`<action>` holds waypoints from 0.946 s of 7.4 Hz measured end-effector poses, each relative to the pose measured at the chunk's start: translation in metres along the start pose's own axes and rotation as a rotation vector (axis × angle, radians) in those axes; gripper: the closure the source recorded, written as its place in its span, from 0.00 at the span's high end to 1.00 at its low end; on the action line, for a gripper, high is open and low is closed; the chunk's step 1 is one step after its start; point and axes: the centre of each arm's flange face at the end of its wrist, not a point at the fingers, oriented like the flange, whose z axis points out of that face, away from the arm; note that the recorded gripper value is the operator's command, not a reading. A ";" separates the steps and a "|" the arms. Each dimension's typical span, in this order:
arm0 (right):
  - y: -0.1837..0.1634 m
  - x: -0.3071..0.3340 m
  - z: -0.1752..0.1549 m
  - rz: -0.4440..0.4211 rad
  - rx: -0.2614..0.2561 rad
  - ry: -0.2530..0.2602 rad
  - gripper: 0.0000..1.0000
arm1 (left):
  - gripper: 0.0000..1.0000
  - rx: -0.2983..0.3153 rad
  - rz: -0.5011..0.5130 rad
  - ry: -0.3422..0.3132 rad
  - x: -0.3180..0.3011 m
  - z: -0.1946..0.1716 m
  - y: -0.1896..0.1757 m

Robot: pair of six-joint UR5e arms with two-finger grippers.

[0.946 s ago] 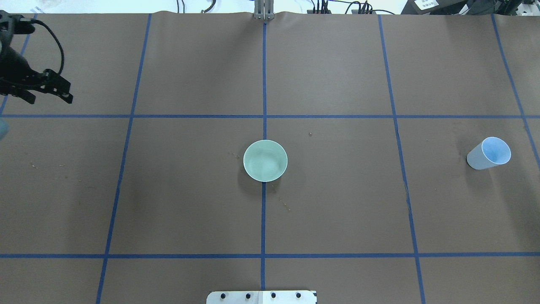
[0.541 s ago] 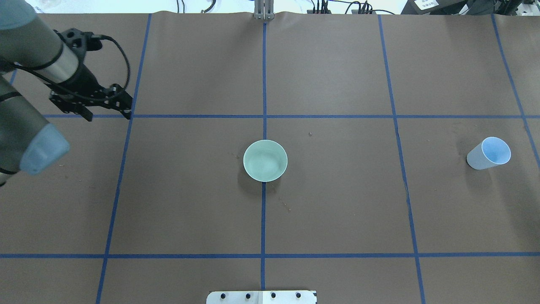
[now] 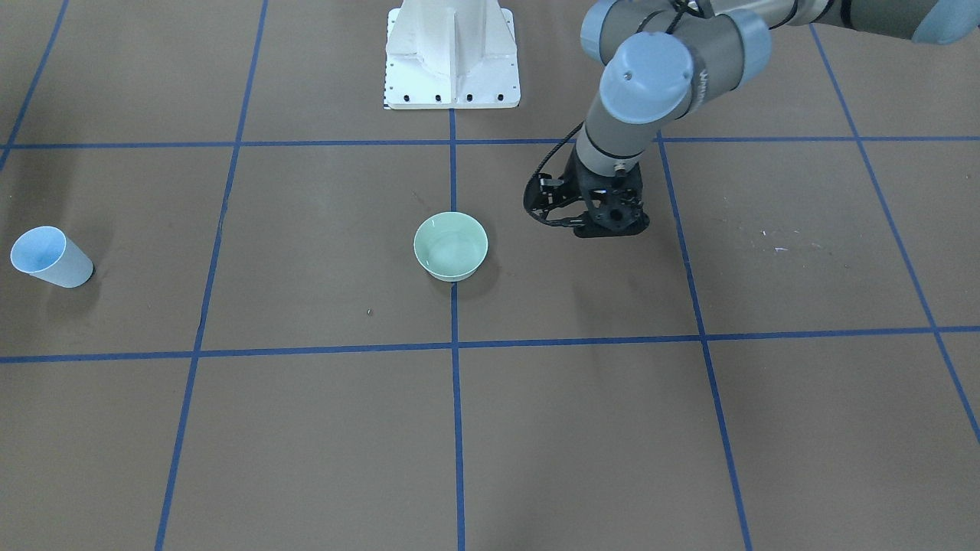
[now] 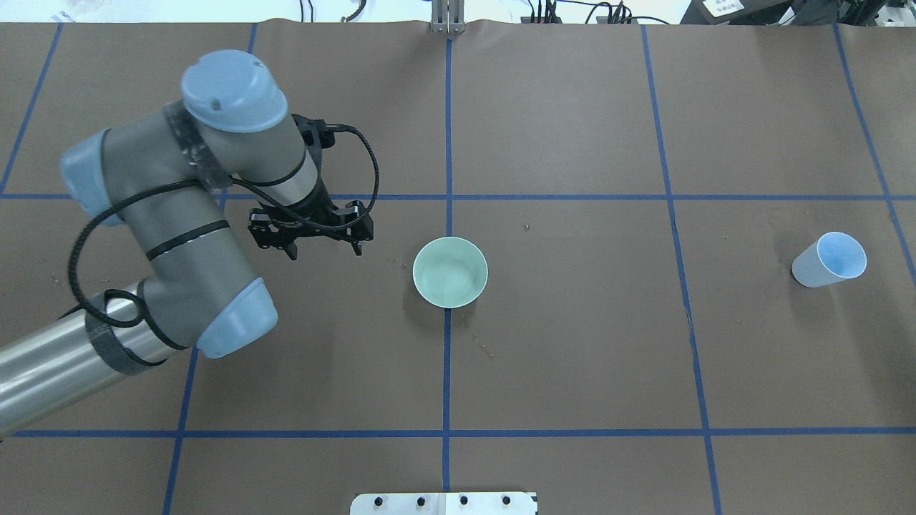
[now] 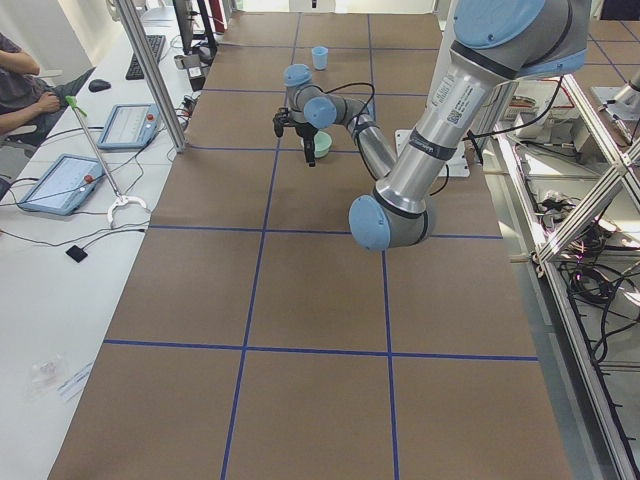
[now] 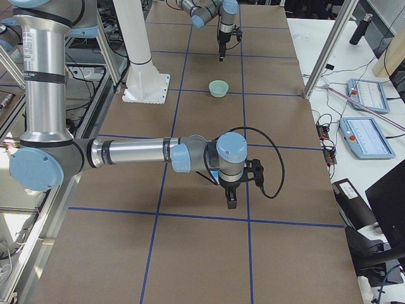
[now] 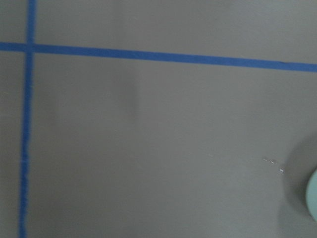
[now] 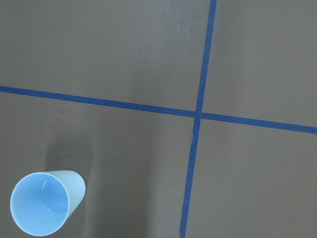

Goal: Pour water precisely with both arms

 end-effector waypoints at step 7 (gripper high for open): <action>0.004 0.001 0.001 0.007 -0.003 0.003 1.00 | 0.65 -0.030 0.009 0.049 0.076 0.056 -0.002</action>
